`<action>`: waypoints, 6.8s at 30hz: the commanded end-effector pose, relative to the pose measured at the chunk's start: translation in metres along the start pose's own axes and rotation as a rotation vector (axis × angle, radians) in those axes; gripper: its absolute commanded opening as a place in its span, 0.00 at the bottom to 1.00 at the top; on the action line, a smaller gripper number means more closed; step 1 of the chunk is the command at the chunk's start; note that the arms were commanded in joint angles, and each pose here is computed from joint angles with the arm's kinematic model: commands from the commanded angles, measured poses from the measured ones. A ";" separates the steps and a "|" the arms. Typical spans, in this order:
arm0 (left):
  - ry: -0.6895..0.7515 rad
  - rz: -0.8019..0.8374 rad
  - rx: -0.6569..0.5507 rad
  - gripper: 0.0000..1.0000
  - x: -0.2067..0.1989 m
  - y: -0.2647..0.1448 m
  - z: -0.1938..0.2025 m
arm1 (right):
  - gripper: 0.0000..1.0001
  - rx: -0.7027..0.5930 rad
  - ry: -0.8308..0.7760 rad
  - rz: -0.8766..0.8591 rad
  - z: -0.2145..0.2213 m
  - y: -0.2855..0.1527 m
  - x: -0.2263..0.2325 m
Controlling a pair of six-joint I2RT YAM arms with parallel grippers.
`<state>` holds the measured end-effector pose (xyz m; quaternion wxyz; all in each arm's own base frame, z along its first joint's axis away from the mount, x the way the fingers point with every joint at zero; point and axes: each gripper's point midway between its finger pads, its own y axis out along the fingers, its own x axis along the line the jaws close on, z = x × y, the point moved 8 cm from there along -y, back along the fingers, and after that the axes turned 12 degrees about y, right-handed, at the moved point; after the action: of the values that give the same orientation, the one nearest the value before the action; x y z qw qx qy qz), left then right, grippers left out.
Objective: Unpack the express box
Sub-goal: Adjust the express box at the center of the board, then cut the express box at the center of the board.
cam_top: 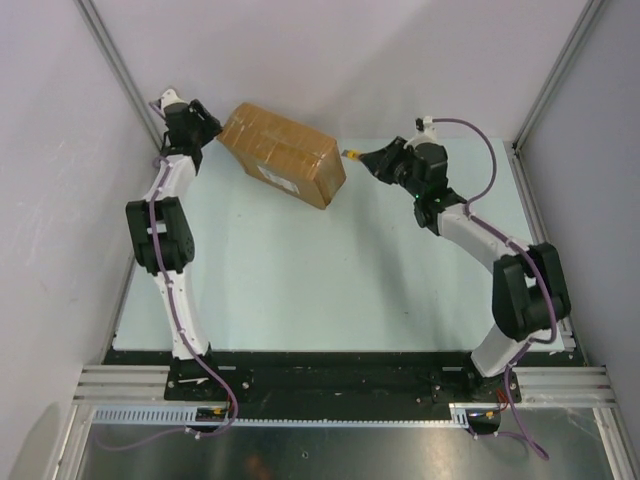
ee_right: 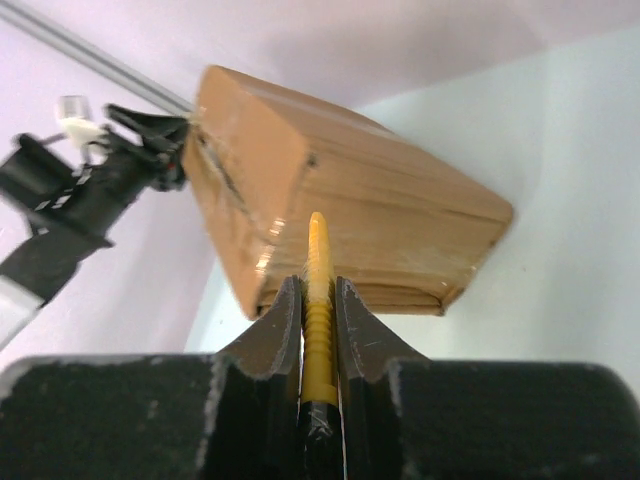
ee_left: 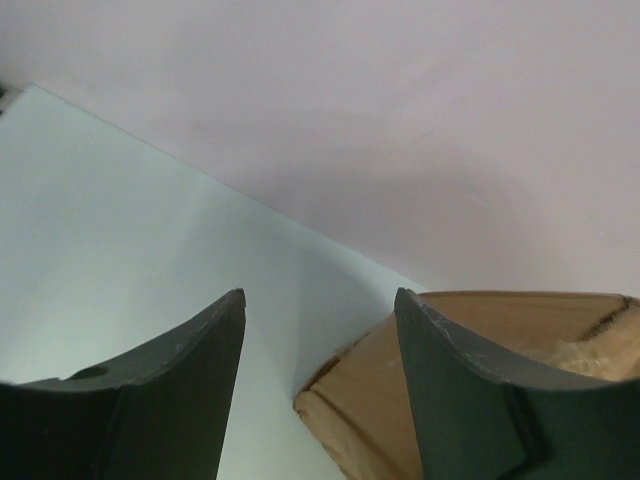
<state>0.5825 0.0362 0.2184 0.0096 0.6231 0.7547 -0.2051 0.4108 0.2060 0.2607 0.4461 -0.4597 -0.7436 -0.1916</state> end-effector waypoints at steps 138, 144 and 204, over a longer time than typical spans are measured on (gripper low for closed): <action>0.620 0.611 0.259 0.25 -0.227 -0.097 0.171 | 0.00 -0.015 0.342 -0.369 -0.088 0.084 -0.089; 0.618 0.611 0.262 0.24 -0.226 -0.098 0.172 | 0.00 0.000 0.353 -0.357 -0.079 0.089 -0.093; 0.619 0.597 0.274 0.23 -0.220 -0.101 0.172 | 0.00 -0.064 0.339 -0.399 -0.092 0.066 -0.064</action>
<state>0.5167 -0.2637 0.2348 -0.0825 0.8740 0.4788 -0.0061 0.5269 0.1494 0.2187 0.5424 -0.2847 -0.7068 -0.3538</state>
